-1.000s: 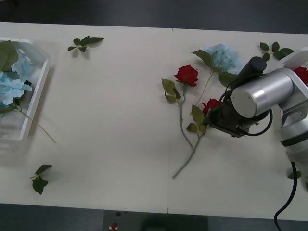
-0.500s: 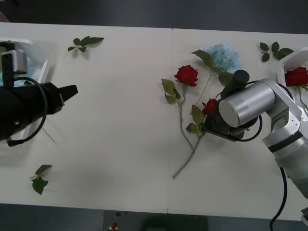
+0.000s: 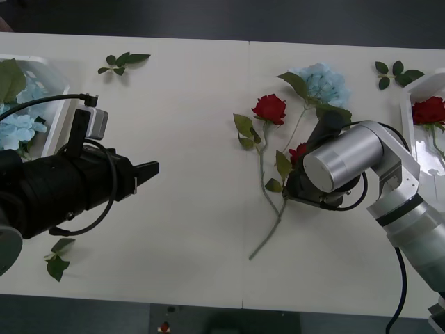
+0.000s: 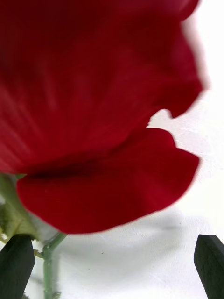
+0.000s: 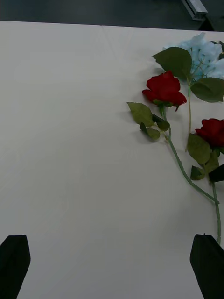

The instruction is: Put the red flowers into the right box and the blue flowers into the left box

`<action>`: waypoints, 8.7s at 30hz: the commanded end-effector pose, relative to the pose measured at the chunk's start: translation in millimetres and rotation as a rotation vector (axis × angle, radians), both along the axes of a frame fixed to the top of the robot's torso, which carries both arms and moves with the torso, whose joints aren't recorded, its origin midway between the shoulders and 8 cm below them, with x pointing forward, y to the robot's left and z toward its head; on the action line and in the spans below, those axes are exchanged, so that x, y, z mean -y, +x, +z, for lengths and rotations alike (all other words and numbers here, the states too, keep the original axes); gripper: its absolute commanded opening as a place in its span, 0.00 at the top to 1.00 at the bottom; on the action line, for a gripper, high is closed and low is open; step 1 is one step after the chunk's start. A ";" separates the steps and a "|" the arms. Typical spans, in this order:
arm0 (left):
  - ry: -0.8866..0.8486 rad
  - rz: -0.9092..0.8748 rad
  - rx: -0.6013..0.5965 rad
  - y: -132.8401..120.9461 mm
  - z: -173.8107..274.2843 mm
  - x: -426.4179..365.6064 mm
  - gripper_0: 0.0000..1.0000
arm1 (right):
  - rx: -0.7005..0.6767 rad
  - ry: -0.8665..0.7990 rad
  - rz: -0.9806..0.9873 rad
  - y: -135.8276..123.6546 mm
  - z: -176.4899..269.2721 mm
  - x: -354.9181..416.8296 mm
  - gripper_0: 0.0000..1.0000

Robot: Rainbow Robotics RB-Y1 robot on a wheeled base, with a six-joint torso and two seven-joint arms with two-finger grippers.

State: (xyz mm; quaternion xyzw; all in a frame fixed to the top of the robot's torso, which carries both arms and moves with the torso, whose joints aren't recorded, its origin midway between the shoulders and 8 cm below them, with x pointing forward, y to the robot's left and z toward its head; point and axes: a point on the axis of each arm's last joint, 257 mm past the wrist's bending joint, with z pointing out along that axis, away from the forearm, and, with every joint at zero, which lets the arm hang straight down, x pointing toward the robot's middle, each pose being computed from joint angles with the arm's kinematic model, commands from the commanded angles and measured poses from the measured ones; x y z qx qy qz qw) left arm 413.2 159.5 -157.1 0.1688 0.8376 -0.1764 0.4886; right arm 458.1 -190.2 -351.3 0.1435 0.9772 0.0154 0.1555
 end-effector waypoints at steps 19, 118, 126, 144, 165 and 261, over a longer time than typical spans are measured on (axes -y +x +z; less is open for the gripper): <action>-0.013 -0.246 0.062 -35.5 45.6 37.1 0.00 | 0.037 0.006 0.094 6.9 7.7 -33.1 0.00; -0.038 -0.351 0.042 -28.5 51.2 23.5 0.00 | 0.373 -0.188 -0.281 32.5 226.3 389.0 1.00; -0.038 -0.351 0.042 -28.5 51.2 23.5 0.00 | 0.365 -0.247 -0.235 39.4 191.5 420.9 1.00; -0.038 -0.351 0.042 -28.5 51.2 23.5 0.00 | 0.341 -0.088 -0.095 55.9 225.4 322.5 0.06; -0.038 -0.351 0.042 -28.5 51.2 23.5 0.00 | 0.337 0.278 -0.264 129.5 192.5 74.7 0.06; -0.038 -0.351 0.042 -28.5 51.2 23.5 0.00 | 0.354 0.083 -0.277 180.6 90.5 -23.2 1.00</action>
